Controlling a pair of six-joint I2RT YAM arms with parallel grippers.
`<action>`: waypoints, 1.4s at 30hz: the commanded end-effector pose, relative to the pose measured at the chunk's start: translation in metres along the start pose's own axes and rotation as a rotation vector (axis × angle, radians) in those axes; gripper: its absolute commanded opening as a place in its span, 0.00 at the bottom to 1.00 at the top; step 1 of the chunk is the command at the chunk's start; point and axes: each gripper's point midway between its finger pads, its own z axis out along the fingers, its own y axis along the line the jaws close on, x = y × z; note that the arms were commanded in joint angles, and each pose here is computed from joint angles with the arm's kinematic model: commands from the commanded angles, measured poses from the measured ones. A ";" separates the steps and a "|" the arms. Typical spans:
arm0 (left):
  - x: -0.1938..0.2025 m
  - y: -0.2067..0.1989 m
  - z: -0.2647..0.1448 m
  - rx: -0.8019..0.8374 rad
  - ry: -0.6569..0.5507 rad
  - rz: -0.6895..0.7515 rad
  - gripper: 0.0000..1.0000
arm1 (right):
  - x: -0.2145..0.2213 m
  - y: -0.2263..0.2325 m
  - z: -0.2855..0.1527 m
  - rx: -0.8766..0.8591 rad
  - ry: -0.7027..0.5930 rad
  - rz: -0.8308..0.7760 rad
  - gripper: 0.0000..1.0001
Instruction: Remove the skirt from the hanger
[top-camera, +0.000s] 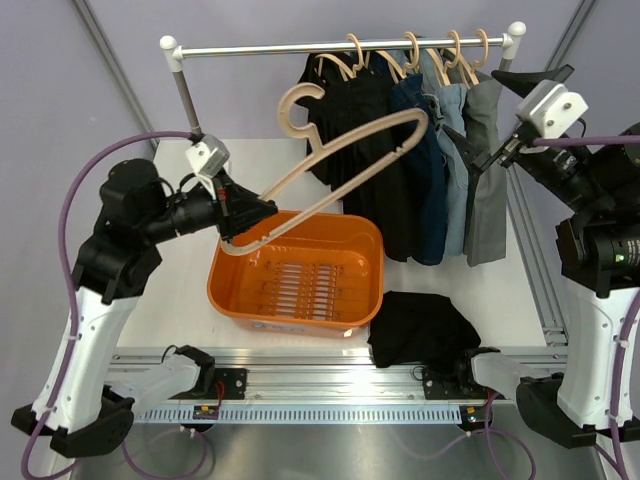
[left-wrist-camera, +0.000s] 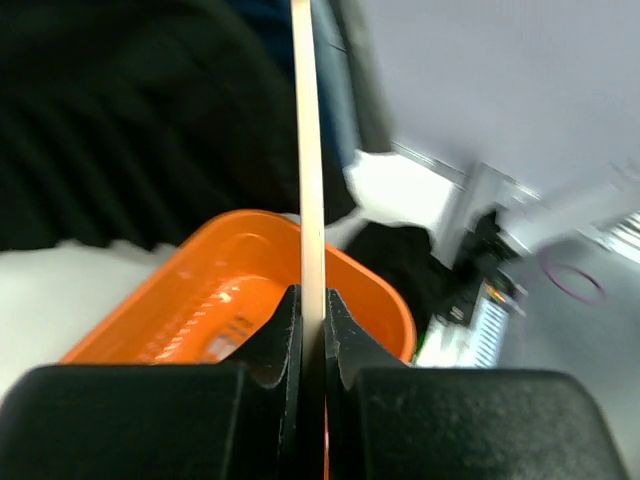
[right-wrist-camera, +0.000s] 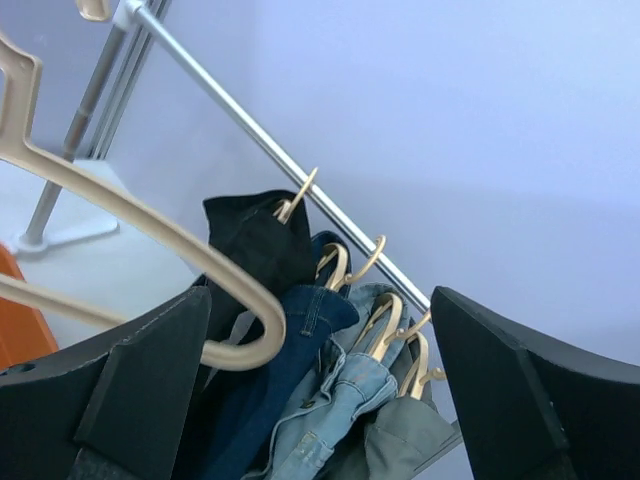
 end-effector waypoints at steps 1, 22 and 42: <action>-0.034 0.022 -0.024 -0.216 -0.153 0.043 0.00 | -0.009 -0.024 0.002 0.140 -0.042 0.148 0.99; 0.012 0.117 -0.114 -0.981 -0.288 -0.123 0.00 | 0.072 0.037 0.007 0.013 0.056 0.318 0.99; -0.049 0.216 -0.057 -0.977 -0.273 -0.109 0.00 | 0.099 0.071 -0.004 -0.048 0.090 0.346 0.99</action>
